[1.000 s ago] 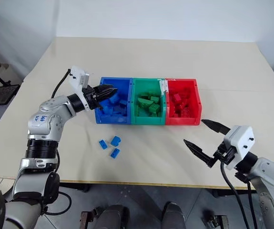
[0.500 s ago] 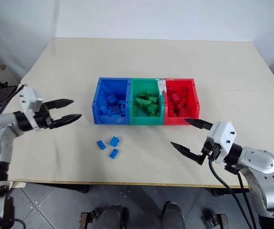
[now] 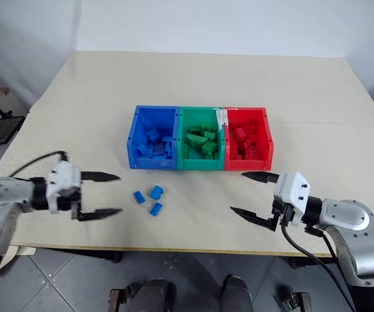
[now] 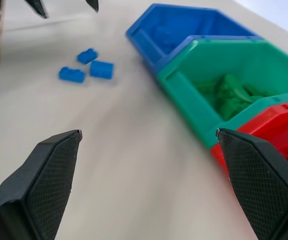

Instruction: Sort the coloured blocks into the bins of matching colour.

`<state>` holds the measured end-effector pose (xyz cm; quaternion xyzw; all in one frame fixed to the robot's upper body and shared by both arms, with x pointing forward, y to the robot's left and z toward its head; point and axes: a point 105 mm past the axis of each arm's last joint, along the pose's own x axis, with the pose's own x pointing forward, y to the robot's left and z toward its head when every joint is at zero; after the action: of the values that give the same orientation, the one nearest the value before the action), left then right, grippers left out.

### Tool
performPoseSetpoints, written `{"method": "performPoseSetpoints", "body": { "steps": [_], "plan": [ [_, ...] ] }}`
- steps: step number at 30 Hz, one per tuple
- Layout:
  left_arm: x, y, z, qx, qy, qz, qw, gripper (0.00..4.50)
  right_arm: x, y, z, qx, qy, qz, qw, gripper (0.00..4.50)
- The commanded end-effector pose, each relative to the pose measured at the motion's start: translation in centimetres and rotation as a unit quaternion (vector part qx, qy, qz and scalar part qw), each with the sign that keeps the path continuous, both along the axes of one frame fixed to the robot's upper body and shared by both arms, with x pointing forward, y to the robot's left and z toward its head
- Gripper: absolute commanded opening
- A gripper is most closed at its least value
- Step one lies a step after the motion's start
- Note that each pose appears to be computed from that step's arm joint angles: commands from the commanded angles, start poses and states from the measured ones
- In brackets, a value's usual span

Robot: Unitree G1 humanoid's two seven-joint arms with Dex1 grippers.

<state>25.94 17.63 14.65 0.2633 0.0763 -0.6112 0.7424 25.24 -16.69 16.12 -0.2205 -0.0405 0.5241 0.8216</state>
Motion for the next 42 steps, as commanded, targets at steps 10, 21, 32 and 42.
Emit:
{"method": "performPoseSetpoints", "body": {
  "steps": [10,21,32,42],
  "plan": [
    [0.4,-5.2,-3.9,0.063,-0.007,-0.020,0.998,4.48,-1.3,0.8,-0.4,0.004,-0.002,0.001,1.000,4.50],
    [2.1,-5.2,-3.8,0.080,-0.016,-0.035,0.996,4.48,-1.8,0.5,-0.6,0.004,0.003,-0.015,1.000,4.50],
    [2.8,-5.3,-5.8,0.133,-0.004,-0.049,0.990,4.09,-2.7,-0.3,-1.3,-0.018,0.030,-0.004,0.999,4.50],
    [2.8,-4.6,-6.4,0.149,0.011,-0.034,0.988,1.49,-2.6,-0.8,-1.4,-0.027,0.033,-0.002,0.999,4.50]
  ]
}}
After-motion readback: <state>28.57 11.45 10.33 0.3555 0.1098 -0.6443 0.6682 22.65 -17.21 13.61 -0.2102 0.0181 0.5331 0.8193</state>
